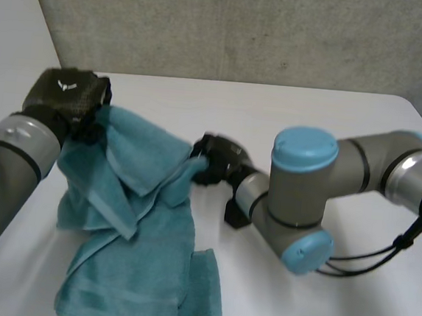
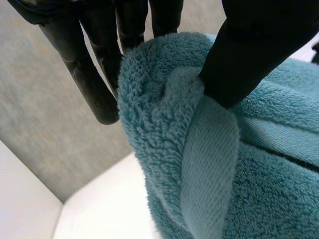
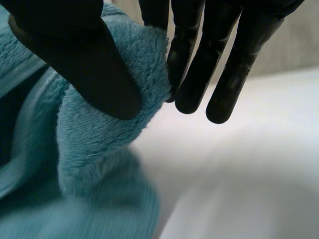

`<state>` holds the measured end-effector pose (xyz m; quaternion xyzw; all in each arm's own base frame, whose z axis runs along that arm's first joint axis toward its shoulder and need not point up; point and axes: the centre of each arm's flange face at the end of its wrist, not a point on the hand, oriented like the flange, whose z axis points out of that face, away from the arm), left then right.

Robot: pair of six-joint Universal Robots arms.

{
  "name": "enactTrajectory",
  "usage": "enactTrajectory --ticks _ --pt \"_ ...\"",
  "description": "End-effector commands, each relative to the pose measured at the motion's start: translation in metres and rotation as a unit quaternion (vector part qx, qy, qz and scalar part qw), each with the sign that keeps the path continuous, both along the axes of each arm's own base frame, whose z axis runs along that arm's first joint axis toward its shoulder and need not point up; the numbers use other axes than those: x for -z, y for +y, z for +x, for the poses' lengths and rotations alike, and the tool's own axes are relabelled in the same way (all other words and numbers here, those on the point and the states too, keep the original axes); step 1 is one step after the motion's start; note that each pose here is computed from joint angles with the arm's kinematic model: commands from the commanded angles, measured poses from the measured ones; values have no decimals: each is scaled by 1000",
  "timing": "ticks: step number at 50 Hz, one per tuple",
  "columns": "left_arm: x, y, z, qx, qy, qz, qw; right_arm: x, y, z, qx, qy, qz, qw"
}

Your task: Fold the laundry

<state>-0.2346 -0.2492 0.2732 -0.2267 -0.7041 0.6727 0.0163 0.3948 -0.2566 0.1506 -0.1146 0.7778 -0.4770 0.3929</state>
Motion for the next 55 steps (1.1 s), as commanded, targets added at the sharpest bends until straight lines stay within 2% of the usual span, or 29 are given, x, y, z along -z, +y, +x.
enactTrajectory --ticks 1,2,3,6,8,9,10,12,18,20,22,24,25,26,27,30,31,35,39,43,50,54,55 --pt "-61 -18 -10 6 43 -103 994 -108 -47 -17 117 -78 -132 981" --pt "-69 -19 -11 6 50 -114 992 -128 -51 -24 130 -90 -153 975" --pt "-78 -20 -11 7 56 -126 990 -166 -58 -42 160 -112 -194 961" --pt "-113 -21 -14 10 85 -182 980 -233 -60 -73 186 -145 -275 932" --pt "-135 -18 -15 13 110 -222 969 -245 -58 -77 185 -149 -291 927" --pt "-141 -17 -14 14 119 -234 965 -268 -48 -78 170 -153 -326 917" --pt "-148 -15 -13 14 136 -250 959 -273 -45 -77 160 -151 -333 917" --pt "-150 -14 -12 15 143 -254 956 -276 -41 -74 138 -142 -345 918" --pt "-111 -21 -6 6 147 -196 970 -255 -23 -53 42 -78 -329 940" --pt "-83 -28 3 -14 131 -159 979 -220 -24 -41 15 -29 -286 958" --pt "-73 -31 8 -22 123 -148 981 -200 -27 -38 7 -1 -262 965" --pt "-32 -44 34 -65 97 -97 988 -169 -29 -34 -9 47 -224 973" --pt "-11 -51 46 -87 87 -69 990 -168 -29 -34 -10 48 -223 974" --pt "-11 -51 46 -87 87 -68 990 -156 -30 -33 -15 66 -210 975" --pt "1 -54 49 -93 81 -53 991 -121 -30 -28 -36 118 -181 976" --pt "57 -64 61 -110 59 24 992 -109 -30 -26 -42 136 -173 975" --pt "73 -66 64 -113 52 48 991 -70 -31 -24 -67 195 -156 966" --pt "95 -62 63 -107 29 86 990 -44 -17 -12 -101 223 -147 958" --pt "96 -55 59 -95 1 90 991 -47 -9 -7 -102 223 -152 957" --pt "86 -51 55 -85 -16 78 993 -76 -7 -13 -74 215 -178 957" --pt "45 -25 36 -47 -10 17 999 -109 8 -34 -47 208 -200 956" --pt "46 -5 20 -14 -14 22 1000 -109 25 -49 -49 214 -201 955" --pt "53 9 8 12 -18 33 999 -108 28 -51 -49 216 -200 954"
